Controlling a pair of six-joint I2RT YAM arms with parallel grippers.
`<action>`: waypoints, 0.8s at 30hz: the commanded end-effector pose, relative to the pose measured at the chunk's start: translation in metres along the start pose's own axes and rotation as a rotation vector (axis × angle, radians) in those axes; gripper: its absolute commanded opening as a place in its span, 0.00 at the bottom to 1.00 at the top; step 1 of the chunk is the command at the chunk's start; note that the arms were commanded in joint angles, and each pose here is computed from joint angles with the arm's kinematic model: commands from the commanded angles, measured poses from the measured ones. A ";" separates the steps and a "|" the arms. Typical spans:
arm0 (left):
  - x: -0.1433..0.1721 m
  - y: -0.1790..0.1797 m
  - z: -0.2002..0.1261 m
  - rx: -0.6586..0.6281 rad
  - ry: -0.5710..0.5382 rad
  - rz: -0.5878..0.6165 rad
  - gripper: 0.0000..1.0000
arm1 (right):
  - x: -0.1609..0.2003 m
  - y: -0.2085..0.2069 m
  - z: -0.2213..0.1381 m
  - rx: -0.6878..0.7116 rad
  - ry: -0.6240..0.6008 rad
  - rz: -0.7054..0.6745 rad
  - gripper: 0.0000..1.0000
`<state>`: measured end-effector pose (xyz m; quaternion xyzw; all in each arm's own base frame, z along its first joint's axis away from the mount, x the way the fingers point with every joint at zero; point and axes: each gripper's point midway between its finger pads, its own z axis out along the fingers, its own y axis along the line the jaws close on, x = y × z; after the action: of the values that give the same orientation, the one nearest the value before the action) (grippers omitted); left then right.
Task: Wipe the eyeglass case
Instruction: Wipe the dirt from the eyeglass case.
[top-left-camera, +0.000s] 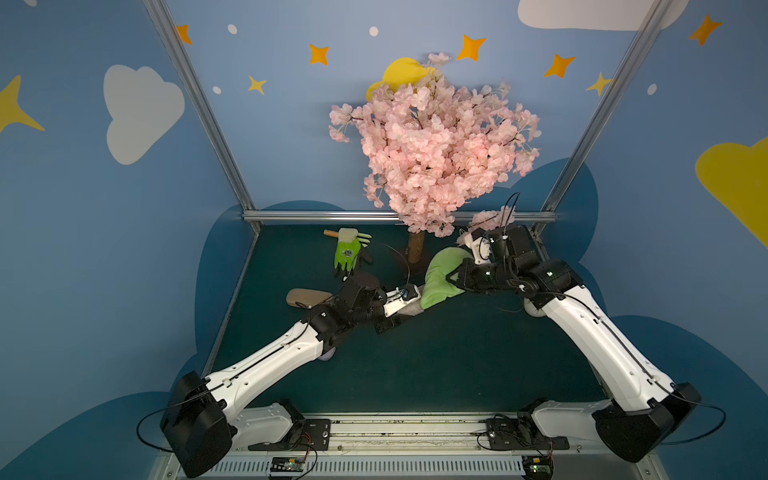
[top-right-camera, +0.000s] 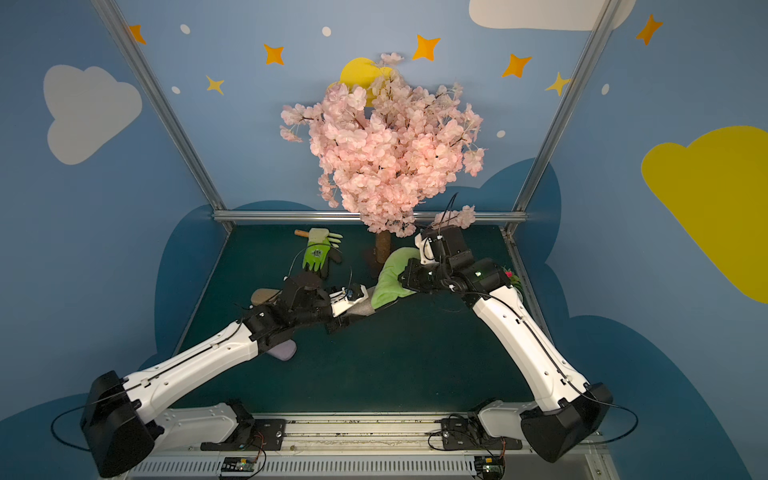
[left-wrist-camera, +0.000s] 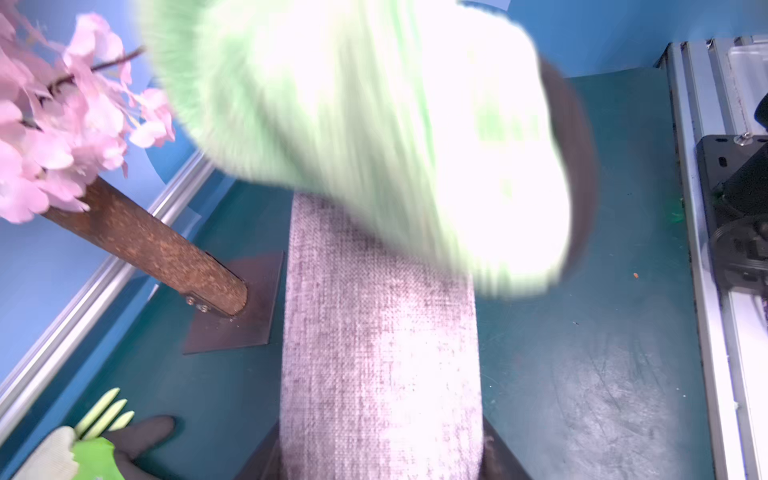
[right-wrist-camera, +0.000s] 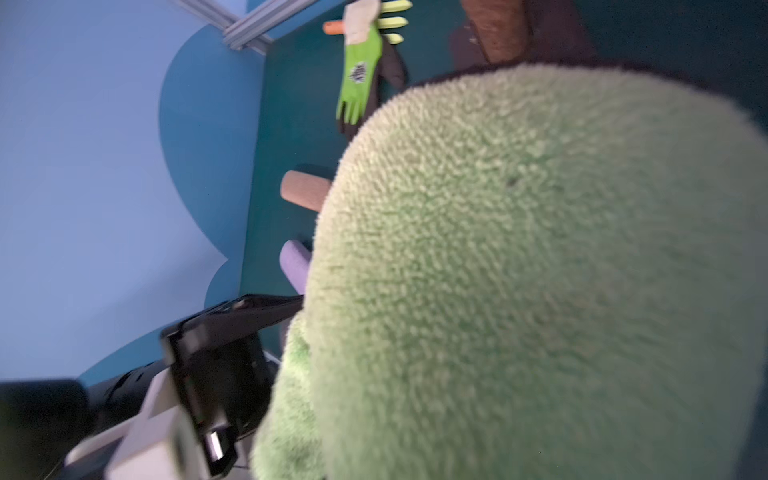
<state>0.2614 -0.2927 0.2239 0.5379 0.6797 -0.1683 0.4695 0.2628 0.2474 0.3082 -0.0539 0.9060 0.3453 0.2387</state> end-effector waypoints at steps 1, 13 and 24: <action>-0.021 0.004 -0.001 -0.012 -0.054 0.053 0.05 | 0.033 0.031 0.022 -0.082 0.122 0.004 0.00; -0.026 0.008 -0.006 -0.061 -0.038 0.147 0.05 | 0.019 -0.031 0.016 -0.048 0.116 0.106 0.00; 0.016 -0.012 0.015 -0.039 0.120 0.253 0.05 | -0.030 -0.070 -0.063 0.133 -0.095 0.053 0.00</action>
<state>0.2577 -0.2998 0.2030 0.6038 0.6496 -0.0943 0.4524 0.2873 0.1746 0.3161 -0.0014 0.9096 0.3237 0.2602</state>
